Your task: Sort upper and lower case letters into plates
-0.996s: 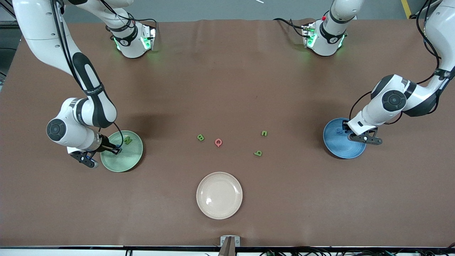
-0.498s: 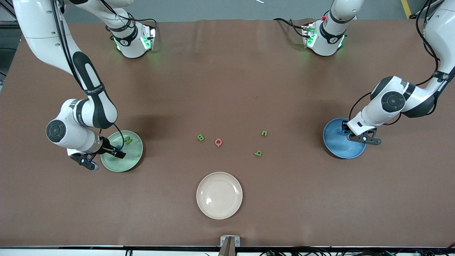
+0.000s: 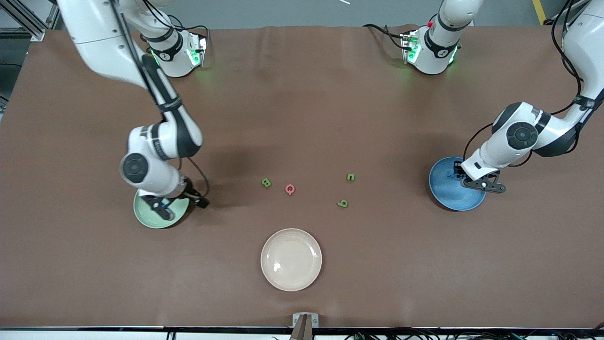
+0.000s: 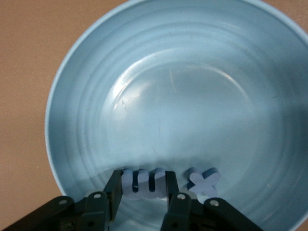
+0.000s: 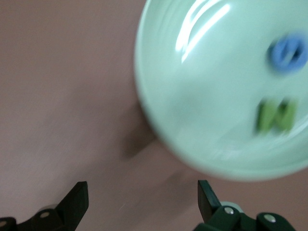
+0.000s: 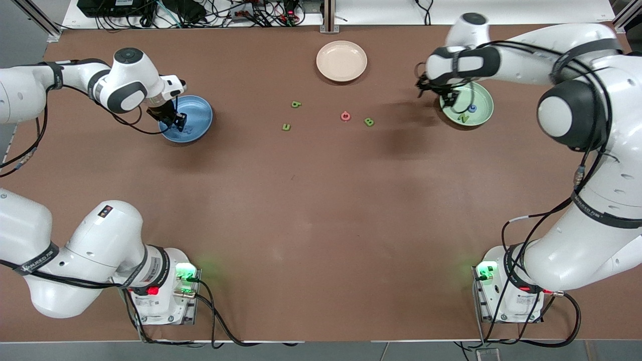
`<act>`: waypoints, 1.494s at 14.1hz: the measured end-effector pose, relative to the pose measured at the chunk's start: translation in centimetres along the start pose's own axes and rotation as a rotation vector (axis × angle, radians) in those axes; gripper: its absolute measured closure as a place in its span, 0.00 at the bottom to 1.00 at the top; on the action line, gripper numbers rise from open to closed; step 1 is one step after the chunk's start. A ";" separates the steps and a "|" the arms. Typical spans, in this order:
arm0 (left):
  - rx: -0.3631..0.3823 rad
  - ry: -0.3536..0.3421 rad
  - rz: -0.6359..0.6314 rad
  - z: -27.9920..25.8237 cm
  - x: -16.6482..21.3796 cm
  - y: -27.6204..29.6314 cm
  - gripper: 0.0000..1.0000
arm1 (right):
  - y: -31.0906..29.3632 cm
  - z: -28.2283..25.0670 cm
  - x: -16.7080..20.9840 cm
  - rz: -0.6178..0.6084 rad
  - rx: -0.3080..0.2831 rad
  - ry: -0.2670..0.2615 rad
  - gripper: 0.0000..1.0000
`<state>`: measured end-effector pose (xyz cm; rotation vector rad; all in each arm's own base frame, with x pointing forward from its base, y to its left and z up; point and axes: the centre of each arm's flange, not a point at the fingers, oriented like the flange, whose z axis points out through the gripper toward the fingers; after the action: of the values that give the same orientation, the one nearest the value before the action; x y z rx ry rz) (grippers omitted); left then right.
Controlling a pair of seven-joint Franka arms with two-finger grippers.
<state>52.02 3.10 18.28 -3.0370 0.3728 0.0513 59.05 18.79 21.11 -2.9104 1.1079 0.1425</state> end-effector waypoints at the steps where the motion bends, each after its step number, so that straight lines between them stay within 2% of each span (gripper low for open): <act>1: 0.000 0.000 0.000 0.0 0.0 0.0 0.59 | -1.6 0.0 -2.5 0.015 0.000 0.002 0.00; 2: 0.001 0.002 0.000 0.0 0.1 0.0 0.59 | -2.8 0.1 -4.6 0.016 0.000 0.005 0.00; 3: 0.002 0.006 0.000 -0.1 0.2 -0.1 0.52 | -3.8 0.2 -6.5 0.007 0.002 0.007 0.00; 8: -0.039 0.064 0.001 -4.5 2.8 2.8 0.03 | -6.7 0.2 -12.0 0.022 0.032 0.025 0.00; 12: -0.047 0.066 -0.065 -8.2 4.8 7.8 0.00 | -9.0 1.8 -15.5 0.057 0.029 0.028 0.00; 15: -0.052 0.080 -0.085 -9.4 5.8 15.5 0.00 | -10.4 3.3 -16.5 0.064 0.021 0.046 0.02; 16: -0.053 0.085 -0.074 -9.7 5.9 18.1 0.00 | -10.5 3.7 -16.4 0.062 0.015 0.055 0.07; 17: -0.063 0.081 -0.072 -10.1 6.1 20.4 0.00 | -10.5 4.0 -16.2 0.058 0.011 0.062 0.07; 19: -0.092 0.053 -0.082 -10.2 6.6 24.4 0.00 | -10.4 4.3 -15.9 0.054 0.004 0.071 0.17; 21: -0.079 0.035 -0.100 -9.3 7.0 27.7 0.00 | -10.4 4.4 -15.9 0.054 0.003 0.072 0.20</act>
<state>52.30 -26.21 25.12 -3.1331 0.2263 0.0072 53.84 37.30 18.13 -2.9061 1.1972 0.0372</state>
